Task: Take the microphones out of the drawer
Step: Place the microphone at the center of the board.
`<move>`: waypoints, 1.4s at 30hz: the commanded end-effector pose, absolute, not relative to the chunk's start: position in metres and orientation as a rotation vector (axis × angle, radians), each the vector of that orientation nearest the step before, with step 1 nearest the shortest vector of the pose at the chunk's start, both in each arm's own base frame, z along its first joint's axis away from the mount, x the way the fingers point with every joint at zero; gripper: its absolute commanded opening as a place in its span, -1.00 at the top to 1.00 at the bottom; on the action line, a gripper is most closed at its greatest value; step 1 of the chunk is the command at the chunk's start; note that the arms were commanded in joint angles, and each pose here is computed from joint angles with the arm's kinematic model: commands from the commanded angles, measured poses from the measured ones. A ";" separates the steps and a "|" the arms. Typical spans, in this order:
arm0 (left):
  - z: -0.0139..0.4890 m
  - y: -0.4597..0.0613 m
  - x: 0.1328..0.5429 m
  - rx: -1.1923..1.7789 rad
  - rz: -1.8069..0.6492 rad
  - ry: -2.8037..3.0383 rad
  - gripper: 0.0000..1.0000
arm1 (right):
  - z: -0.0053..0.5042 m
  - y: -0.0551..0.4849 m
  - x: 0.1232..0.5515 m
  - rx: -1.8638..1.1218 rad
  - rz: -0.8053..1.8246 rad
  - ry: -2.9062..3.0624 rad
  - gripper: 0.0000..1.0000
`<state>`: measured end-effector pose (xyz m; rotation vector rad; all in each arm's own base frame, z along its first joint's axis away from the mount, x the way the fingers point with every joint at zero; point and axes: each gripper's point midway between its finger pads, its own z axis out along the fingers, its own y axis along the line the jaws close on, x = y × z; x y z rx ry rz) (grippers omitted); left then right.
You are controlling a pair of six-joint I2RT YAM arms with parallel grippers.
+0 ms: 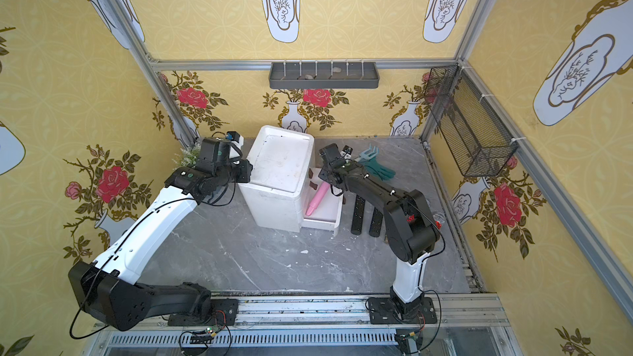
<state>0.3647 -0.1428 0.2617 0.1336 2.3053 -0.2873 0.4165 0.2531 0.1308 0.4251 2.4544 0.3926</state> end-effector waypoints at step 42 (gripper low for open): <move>0.238 -0.150 0.350 0.164 -0.336 2.428 1.00 | 0.211 0.007 0.347 0.605 0.200 2.290 0.62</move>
